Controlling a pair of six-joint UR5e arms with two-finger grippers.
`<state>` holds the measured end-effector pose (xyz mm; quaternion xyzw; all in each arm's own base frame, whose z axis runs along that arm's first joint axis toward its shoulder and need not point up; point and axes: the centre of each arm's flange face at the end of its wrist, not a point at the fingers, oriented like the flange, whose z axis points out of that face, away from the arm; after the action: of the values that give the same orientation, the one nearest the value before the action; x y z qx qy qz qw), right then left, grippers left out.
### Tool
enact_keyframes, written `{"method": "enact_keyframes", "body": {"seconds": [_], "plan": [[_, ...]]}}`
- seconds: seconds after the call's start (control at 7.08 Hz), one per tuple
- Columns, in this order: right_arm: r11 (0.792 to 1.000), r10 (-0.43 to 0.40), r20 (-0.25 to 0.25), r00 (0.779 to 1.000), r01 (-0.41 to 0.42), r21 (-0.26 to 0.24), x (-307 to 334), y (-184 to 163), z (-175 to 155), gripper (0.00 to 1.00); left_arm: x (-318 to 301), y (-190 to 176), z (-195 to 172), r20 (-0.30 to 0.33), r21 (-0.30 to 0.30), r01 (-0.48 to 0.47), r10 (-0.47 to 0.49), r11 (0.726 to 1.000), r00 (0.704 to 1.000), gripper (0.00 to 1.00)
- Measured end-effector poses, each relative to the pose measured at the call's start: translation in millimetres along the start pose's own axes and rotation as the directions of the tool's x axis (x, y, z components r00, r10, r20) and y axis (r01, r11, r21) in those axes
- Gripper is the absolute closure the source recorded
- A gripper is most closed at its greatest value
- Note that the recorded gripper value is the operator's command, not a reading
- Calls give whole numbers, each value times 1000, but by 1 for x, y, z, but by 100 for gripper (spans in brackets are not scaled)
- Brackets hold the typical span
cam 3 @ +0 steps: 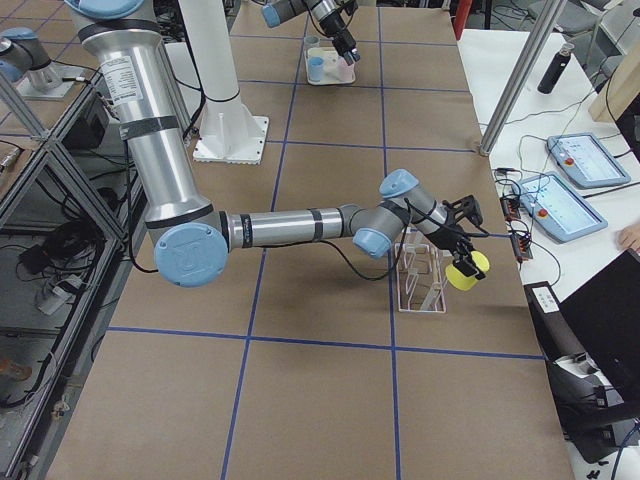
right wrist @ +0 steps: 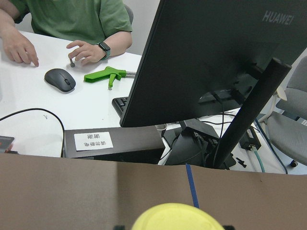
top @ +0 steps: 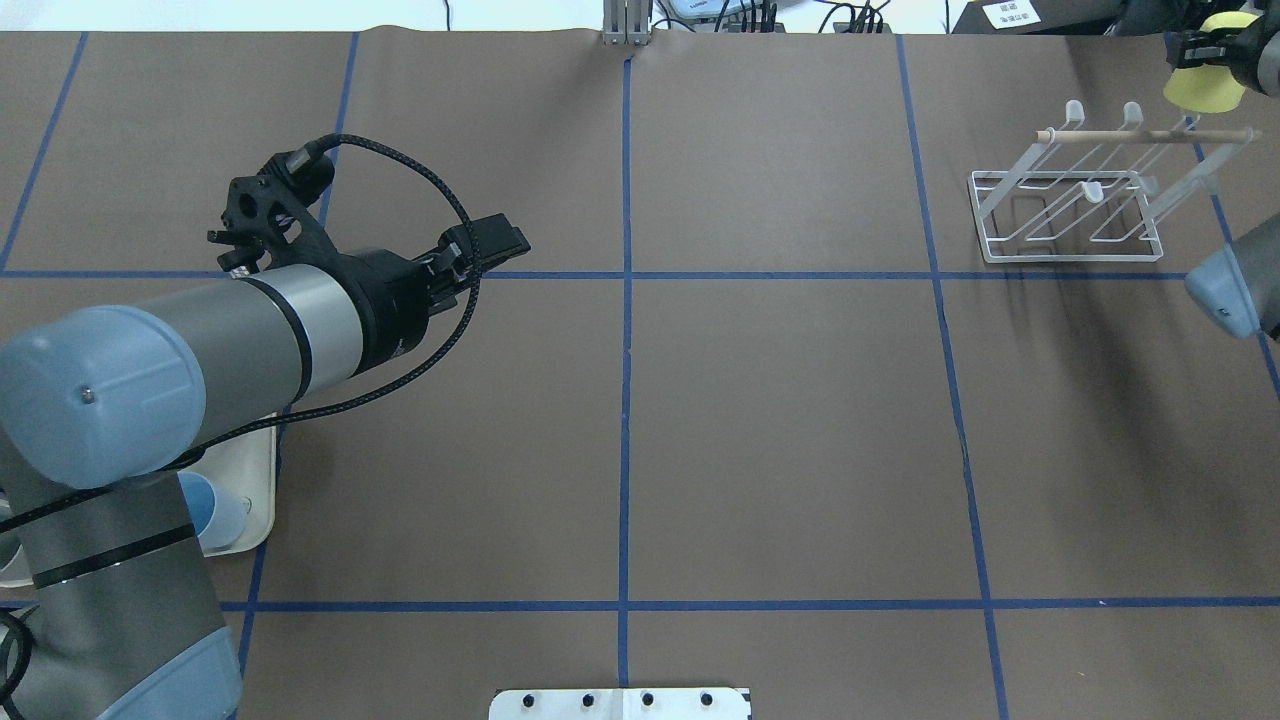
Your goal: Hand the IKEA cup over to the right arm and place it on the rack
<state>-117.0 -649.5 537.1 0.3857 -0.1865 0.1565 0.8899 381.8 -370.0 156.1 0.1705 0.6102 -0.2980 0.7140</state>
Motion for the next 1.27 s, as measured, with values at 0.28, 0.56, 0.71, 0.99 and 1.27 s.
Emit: {"method": "enact_keyframes", "body": {"seconds": [0.28,0.56,0.71,0.99,1.27], "plan": [[1000,-14,2,1000,14,-18,-4,14,3,1,1,0,-1,-2,-1,0,0,1000,1000,0],[999,-26,8,1000,26,-23,-8,18,4,0,0,0,-1,-2,-1,0,0,1000,1000,0],[999,-45,20,999,45,-19,-8,20,3,0,0,0,-1,-2,-1,0,0,1000,1000,0],[998,-60,87,994,62,-23,3,14,-6,0,1,-2,-2,-2,3,-4,4,1000,1000,0],[998,1,223,975,14,-67,21,-15,-32,0,-5,-28,-6,69,12,-101,100,995,993,0]]}}
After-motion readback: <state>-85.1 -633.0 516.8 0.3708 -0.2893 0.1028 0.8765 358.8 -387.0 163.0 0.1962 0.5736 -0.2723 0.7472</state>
